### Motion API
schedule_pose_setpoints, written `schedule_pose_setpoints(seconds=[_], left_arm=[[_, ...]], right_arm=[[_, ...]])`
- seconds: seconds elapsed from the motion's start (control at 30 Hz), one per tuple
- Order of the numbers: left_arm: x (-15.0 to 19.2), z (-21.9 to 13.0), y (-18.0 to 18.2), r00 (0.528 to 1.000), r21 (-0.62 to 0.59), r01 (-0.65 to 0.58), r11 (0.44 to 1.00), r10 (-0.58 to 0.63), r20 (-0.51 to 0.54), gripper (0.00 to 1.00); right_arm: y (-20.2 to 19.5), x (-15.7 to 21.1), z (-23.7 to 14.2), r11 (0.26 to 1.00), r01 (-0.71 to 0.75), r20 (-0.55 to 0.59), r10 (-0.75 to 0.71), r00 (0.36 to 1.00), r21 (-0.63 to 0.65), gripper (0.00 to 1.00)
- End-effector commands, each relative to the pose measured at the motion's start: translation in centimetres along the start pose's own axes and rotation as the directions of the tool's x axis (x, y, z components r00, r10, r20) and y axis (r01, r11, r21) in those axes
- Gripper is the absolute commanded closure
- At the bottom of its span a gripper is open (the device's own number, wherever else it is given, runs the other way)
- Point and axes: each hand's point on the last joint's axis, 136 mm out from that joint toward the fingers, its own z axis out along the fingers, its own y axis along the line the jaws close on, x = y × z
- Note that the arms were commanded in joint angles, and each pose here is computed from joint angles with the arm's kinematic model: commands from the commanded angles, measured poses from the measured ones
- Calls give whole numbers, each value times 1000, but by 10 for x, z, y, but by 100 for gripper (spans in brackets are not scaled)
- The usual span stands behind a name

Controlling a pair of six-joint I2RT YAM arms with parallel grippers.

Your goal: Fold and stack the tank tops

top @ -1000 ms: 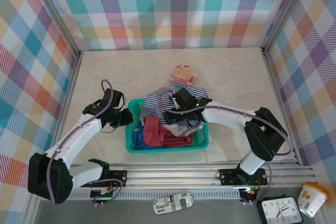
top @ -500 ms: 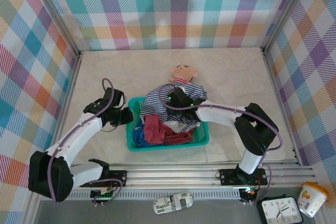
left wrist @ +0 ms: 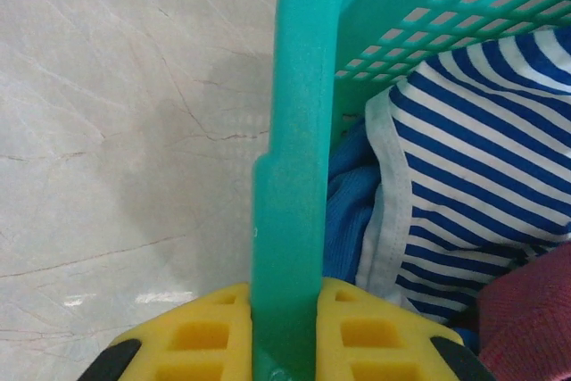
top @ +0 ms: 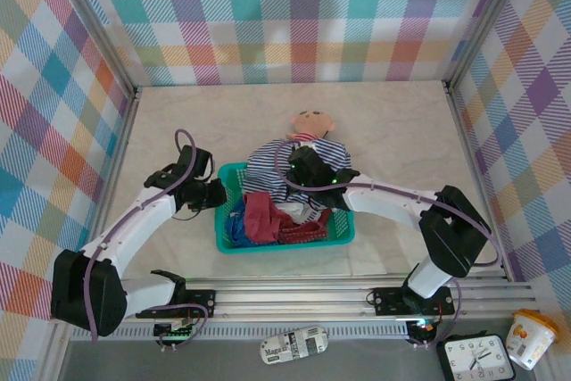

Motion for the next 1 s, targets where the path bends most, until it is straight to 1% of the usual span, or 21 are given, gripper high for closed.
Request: schedule_pose_setpoints(seconds=[0.0, 0.17, 0.3, 0.43, 0.57, 0.77, 0.97], left_arm=[[9, 10, 21, 999, -116, -24, 993, 19, -45, 88], [3, 10, 31, 999, -182, -19, 983, 11, -47, 90], [-9, 4, 45, 999, -244, -22, 970, 16, -28, 91], [-18, 2, 55, 999, -287, -50, 957, 42, -35, 91], [-31, 2, 59, 999, -287, -32, 957, 28, -19, 91], [-50, 2, 70, 1000, -323, -28, 946, 25, -12, 91], [-67, 8, 88, 1000, -386, -17, 922, 11, -18, 92]], right_arm=[[5, -17, -19, 999, 32, 73, -31, 997, -9, 94], [11, -35, -48, 998, 61, 134, -58, 989, -23, 95], [19, -58, -84, 995, 78, 225, -62, 972, -66, 95], [30, -73, -113, 987, 98, 275, -61, 959, -125, 95], [41, -88, -134, 978, 124, 312, -67, 948, -167, 93], [56, -112, -168, 960, 161, 375, -66, 925, -228, 93], [77, -125, -194, 930, 189, 394, -53, 917, -314, 93]])
